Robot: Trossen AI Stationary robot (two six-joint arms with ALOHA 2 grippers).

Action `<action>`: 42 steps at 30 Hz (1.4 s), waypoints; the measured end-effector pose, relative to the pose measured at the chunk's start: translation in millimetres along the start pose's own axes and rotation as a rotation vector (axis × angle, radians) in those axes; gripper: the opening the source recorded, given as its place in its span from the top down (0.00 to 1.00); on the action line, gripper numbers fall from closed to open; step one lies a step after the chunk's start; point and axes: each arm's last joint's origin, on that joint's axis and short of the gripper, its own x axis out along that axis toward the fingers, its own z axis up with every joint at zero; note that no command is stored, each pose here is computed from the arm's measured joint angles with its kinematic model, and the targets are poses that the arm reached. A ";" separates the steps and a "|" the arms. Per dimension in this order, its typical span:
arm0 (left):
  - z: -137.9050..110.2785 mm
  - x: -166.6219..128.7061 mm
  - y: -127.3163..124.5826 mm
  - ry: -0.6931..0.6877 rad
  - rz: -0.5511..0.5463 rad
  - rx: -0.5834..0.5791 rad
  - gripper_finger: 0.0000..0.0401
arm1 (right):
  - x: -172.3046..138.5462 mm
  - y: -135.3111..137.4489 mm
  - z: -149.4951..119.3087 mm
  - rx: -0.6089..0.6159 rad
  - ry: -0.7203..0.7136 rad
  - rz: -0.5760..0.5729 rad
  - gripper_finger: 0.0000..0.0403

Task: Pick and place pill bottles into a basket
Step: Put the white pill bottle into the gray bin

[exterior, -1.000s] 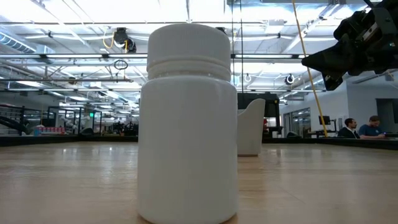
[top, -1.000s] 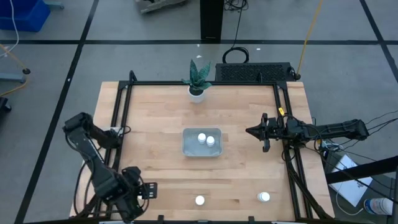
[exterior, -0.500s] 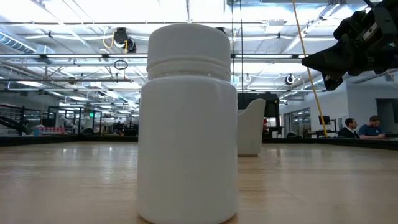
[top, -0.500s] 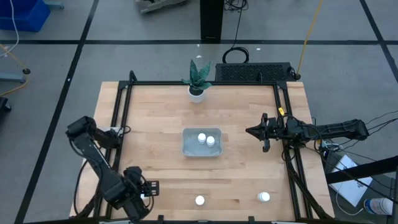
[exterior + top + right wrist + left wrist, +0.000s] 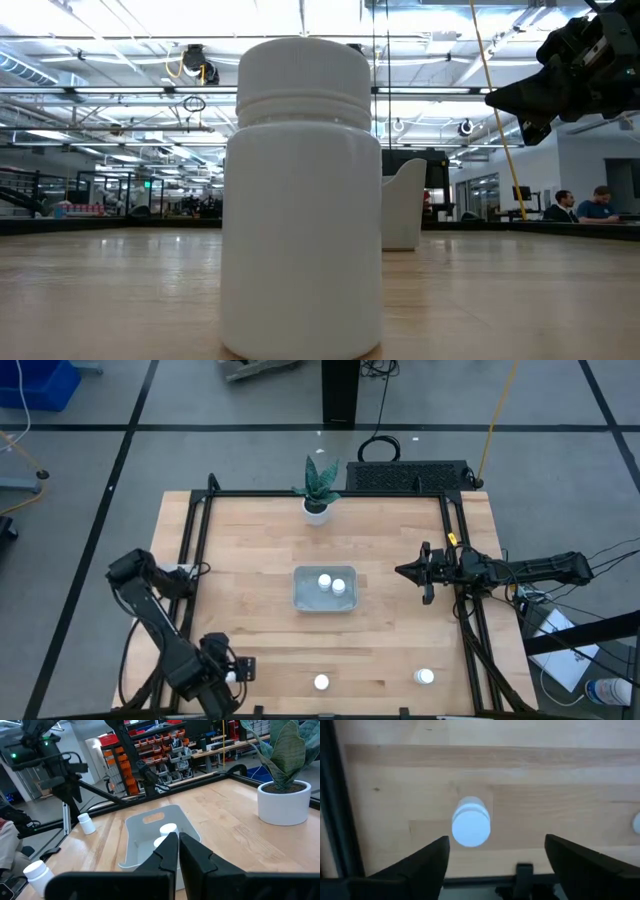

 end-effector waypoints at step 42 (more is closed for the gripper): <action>-16.0 60.8 3.0 -0.048 0.061 0.011 0.15 | 0.0 0.0 -0.2 0.000 0.001 0.000 0.98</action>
